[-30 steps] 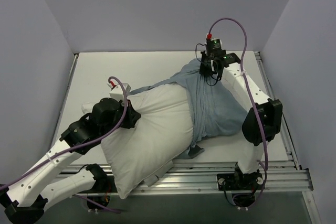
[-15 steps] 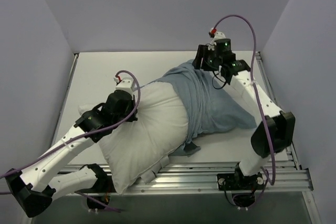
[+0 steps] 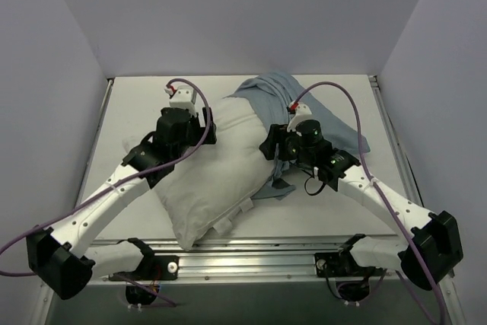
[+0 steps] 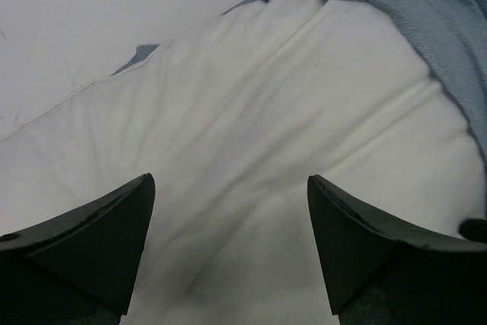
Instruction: Remove the pillowcase from the pillow
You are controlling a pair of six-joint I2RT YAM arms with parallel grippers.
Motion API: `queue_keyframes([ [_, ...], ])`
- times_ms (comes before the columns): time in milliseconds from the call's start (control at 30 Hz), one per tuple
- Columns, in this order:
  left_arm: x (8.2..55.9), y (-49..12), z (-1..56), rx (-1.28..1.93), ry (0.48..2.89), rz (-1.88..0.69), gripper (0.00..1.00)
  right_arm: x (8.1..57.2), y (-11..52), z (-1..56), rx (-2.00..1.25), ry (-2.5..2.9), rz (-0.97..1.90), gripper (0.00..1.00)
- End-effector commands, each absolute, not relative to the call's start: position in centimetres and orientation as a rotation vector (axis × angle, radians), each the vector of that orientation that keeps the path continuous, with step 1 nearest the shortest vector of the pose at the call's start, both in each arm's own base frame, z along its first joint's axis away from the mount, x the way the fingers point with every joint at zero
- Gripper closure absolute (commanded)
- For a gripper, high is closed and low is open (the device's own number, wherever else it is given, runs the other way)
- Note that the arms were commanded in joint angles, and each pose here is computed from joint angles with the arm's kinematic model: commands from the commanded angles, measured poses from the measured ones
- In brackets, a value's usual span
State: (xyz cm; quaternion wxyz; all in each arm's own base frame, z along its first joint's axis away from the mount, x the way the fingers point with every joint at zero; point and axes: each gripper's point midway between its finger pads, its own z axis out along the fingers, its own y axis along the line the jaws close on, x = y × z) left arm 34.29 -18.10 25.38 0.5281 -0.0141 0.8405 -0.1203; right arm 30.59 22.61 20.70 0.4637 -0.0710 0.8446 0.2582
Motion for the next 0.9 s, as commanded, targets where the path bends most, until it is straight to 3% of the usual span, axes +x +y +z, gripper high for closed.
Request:
queue_keyframes([
  [0,32.0,-19.6,30.1,0.129,1.824,-0.357,0.1,31.8,23.1,20.7,-0.089,2.0,0.674,0.36],
  [167,25.6,-21.8,29.2,0.406,1.746,-0.311,0.05,33.5,24.8,20.0,-0.096,2.015,0.679,0.36],
  [367,21.7,-25.0,25.3,0.682,1.725,-0.25,0.03,35.9,27.0,21.8,-0.092,1.985,0.707,0.36],
  [567,21.9,-27.3,22.8,0.806,1.704,-0.109,0.01,36.5,27.7,24.4,-0.097,1.952,0.696,0.35],
  [700,22.4,-28.7,21.7,0.834,1.698,0.007,0.05,36.4,25.6,24.9,-0.06,1.959,0.603,0.34],
  [867,23.2,-30.3,20.2,0.862,1.708,0.151,0.06,36.1,21.9,25.8,-0.01,1.948,0.496,0.21],
])
